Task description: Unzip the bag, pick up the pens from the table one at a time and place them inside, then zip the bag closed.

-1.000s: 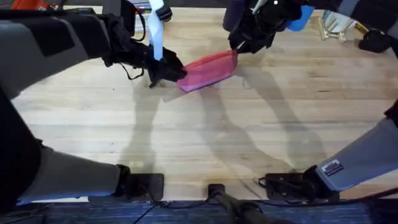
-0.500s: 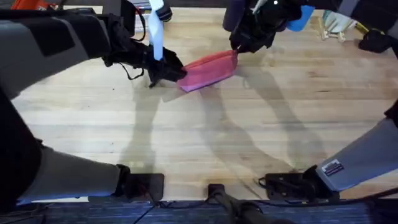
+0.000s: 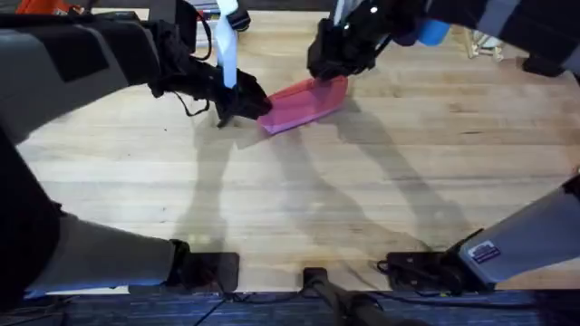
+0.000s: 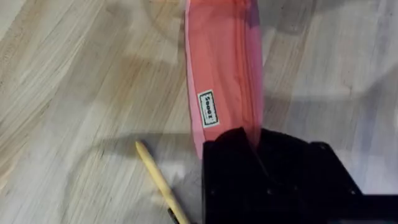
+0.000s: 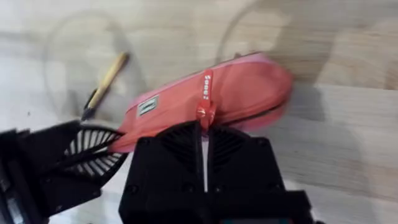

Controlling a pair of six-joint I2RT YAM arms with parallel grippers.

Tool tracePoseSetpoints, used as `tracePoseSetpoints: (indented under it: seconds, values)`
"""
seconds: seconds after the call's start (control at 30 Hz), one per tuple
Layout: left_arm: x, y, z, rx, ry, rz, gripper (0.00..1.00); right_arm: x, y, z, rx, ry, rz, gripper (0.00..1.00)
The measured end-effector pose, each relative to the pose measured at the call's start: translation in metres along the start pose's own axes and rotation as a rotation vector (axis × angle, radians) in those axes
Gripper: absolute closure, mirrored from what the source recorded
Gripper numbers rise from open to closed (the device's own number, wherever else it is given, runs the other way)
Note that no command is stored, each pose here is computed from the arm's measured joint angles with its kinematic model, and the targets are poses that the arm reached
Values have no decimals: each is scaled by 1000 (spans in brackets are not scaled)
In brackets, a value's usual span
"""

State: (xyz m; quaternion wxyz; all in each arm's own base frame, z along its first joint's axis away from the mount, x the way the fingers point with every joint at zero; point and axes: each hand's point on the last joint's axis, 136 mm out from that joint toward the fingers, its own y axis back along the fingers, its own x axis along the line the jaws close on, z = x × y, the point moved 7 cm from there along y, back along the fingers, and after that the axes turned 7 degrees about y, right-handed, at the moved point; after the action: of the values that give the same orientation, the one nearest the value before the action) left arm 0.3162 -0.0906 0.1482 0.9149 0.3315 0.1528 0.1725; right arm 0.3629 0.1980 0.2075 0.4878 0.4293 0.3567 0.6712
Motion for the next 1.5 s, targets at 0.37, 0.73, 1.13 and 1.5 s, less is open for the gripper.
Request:
tracePoseSetpoints:
  seconds: [0.37,0.73,1.13,1.5]
  values:
    - [0,0,0,1,2,-1,959,38,-2,-9,-7,38,76,968]
    - [0,0,0,1,2,-1,959,77,-12,-22,36,106,230,968]
    - [0,0,-2,13,7,3,959,92,-16,-25,28,185,282,955]
    - [-1,-1,0,4,-3,-2,959,58,-8,-21,81,124,239,126]
